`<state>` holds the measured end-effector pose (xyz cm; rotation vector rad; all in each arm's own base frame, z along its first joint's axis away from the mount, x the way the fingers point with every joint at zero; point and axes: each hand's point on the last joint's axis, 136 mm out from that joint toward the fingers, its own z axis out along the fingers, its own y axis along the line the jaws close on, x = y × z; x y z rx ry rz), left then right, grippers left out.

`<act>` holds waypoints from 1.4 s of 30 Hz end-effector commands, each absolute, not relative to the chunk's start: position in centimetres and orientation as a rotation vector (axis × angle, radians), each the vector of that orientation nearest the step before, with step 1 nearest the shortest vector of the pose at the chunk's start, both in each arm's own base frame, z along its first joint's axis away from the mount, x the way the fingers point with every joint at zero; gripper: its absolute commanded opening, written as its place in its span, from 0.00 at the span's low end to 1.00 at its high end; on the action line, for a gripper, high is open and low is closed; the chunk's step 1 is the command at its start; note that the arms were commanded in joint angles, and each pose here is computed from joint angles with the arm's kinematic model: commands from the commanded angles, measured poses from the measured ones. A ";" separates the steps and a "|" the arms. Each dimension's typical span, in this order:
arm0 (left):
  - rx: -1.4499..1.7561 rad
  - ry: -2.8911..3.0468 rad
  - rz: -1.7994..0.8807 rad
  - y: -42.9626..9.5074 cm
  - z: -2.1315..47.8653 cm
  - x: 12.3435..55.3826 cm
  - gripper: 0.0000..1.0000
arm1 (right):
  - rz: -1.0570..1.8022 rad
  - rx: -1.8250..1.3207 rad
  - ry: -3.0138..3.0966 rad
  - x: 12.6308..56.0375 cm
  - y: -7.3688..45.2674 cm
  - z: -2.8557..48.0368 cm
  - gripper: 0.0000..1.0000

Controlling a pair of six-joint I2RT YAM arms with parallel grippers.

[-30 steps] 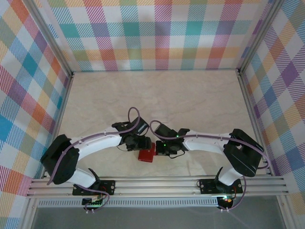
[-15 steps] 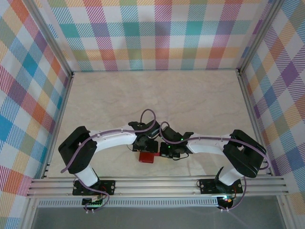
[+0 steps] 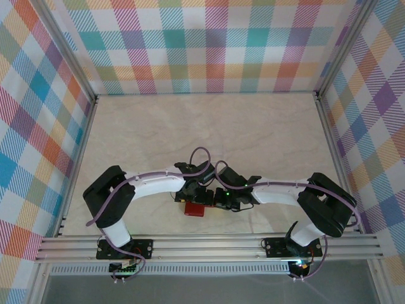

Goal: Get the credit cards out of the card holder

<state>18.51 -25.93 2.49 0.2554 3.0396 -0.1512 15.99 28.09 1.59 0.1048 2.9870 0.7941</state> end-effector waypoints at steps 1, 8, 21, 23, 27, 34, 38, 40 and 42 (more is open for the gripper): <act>0.326 3.066 -0.045 -25.2 1.7 17.5 0.92 | 0.794 0.127 2.985 16.1 28.1 0.7 0.04; 0.340 3.041 0.019 -24.4 2.2 17.9 0.85 | 0.779 0.131 2.991 16.0 27.7 0.7 0.04; 0.388 3.048 0.005 -24.8 1.9 17.9 0.88 | 0.760 0.129 2.992 16.0 27.6 0.9 0.03; 0.388 3.035 0.028 -24.5 2.2 18.0 0.86 | 0.753 0.131 2.989 16.1 27.4 1.0 0.03; 0.384 3.004 0.047 -24.0 3.1 18.4 0.85 | 0.734 0.144 2.980 16.2 27.0 1.1 0.03; 0.373 2.965 0.067 -23.1 4.8 18.6 0.83 | 0.722 0.144 2.981 16.2 26.7 1.2 0.03; 0.357 2.943 0.083 -22.3 5.7 18.7 0.81 | 0.717 0.146 2.982 16.3 26.6 1.2 0.03; 0.347 2.936 0.092 -21.9 6.0 18.7 0.80 | 0.717 0.144 2.982 16.4 26.6 1.3 0.03; 0.337 2.929 0.091 -21.5 6.4 18.7 0.78 | 0.714 0.136 2.986 16.4 26.7 1.4 0.03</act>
